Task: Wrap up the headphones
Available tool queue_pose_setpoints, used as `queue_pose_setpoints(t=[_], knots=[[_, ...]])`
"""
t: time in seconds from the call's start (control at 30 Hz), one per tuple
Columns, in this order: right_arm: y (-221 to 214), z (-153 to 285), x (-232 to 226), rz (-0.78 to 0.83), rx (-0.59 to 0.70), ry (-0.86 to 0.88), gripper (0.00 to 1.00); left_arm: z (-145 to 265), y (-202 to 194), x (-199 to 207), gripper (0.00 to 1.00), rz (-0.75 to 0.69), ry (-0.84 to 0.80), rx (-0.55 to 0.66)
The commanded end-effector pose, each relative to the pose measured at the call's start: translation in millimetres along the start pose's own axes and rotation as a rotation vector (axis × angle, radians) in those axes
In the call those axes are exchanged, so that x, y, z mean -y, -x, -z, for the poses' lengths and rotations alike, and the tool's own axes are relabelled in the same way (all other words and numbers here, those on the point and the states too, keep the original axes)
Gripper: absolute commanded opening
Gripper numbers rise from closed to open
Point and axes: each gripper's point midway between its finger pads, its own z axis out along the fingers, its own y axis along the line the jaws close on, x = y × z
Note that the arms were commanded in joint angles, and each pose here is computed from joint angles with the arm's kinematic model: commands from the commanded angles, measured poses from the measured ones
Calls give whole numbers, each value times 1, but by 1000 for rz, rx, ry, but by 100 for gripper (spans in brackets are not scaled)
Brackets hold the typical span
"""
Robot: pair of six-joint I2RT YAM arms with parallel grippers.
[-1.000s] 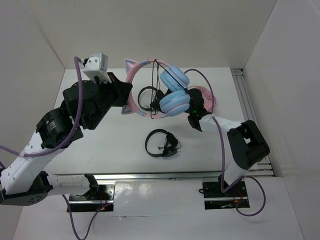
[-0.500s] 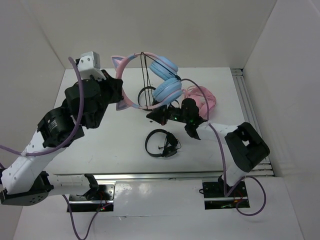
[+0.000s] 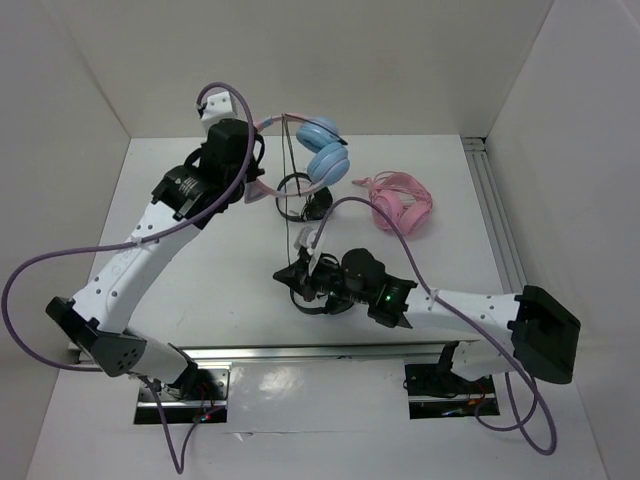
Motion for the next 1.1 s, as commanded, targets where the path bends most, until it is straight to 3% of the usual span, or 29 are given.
queue_pose_setpoints(t=[0.0,0.17,0.43,0.6,0.83,1.07], knots=[[-10,16,3,120,-85,-149,0,-5,39,-4,0,152,-42,116],[-1,27,-5,212,-190,-200,0,-42,-12,-40,0,64,32,-5],[38,33,-37,371,-287,-175,0,-55,-59,-57,0,-119,45,-99],[56,46,-8,544,-328,-432,0,-34,-98,-45,0,-275,-146,-245],[96,67,17,681,-310,-652,0,-14,-138,-63,0,-554,-116,-364],[110,83,48,826,-304,-845,0,27,-179,-39,0,-720,-392,-417]])
